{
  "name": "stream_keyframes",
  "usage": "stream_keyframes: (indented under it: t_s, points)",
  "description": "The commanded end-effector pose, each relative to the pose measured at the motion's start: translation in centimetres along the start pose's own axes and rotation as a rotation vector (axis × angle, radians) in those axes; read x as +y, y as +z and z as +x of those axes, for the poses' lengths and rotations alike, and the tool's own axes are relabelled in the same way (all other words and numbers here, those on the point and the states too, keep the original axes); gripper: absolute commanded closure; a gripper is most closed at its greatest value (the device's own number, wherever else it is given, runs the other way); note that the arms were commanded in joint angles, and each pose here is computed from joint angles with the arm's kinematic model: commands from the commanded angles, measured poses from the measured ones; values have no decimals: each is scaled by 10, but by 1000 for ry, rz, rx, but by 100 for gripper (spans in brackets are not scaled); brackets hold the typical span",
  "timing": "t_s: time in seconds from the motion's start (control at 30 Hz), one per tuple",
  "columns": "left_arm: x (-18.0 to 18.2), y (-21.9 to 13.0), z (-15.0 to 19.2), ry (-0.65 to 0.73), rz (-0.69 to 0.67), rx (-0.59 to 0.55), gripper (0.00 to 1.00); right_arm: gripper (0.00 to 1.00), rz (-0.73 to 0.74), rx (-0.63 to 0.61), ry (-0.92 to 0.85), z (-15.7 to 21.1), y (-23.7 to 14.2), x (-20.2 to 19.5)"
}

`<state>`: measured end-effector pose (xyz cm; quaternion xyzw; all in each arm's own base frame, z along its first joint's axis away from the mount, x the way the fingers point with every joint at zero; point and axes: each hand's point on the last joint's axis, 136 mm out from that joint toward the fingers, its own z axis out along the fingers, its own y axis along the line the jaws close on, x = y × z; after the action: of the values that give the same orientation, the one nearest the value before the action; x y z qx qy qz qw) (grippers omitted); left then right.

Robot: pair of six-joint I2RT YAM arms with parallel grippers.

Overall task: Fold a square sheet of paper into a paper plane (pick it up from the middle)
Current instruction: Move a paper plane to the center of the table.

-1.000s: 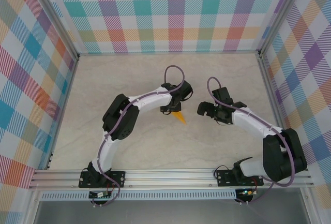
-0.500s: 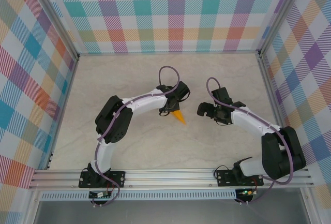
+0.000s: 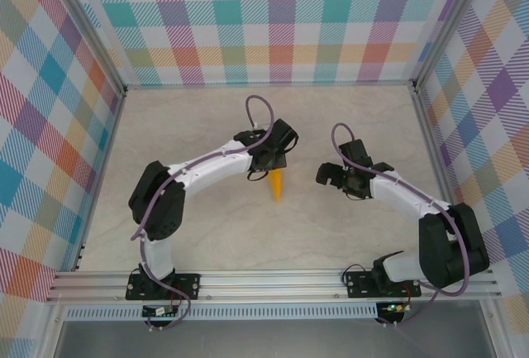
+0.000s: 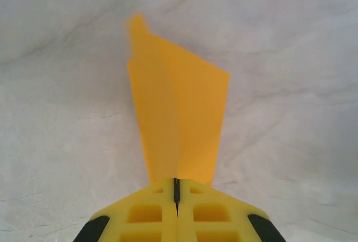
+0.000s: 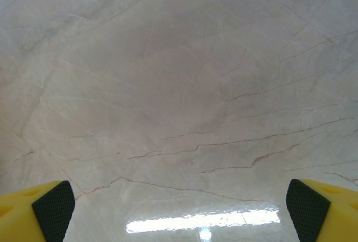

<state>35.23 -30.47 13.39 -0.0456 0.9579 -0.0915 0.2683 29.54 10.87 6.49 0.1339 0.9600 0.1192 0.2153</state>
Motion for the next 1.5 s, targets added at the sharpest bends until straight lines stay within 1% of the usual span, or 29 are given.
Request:
stream_keyframes:
  t_s: [0.0,0.1,0.23,0.37,0.47,0.53,0.6,0.73,0.8,1.0,1.33,1.47]
  points:
    - [-30,-26,-12,59,227,-14,99,0,-33,-12,43,0,-5,-1]
    - [-39,-19,-11,31,386,25,99,0,-133,3,61,2,-8,13]
    - [-49,-7,-6,6,531,71,99,0,-184,-8,47,0,-16,21]
    - [-50,9,4,-20,581,101,99,0,-262,-30,34,-1,-26,32]
    - [-49,21,11,-48,611,120,99,2,-332,-17,16,2,-30,44]
    - [-48,27,15,-73,641,134,99,5,-377,4,-1,4,-31,52]
    - [-44,33,19,-97,651,138,99,9,-423,28,-15,5,-34,62]
    - [-38,45,29,-125,673,150,99,23,-480,84,-30,12,-35,77]
    - [-34,50,35,-139,674,153,99,29,-489,113,-39,17,-32,83]
    - [-18,65,46,-170,656,162,99,41,-466,171,-72,31,-18,99]
    - [-7,75,57,-170,632,188,98,47,-440,245,-142,42,2,127]
    - [-6,75,57,-171,629,187,98,47,-413,262,-139,43,11,128]
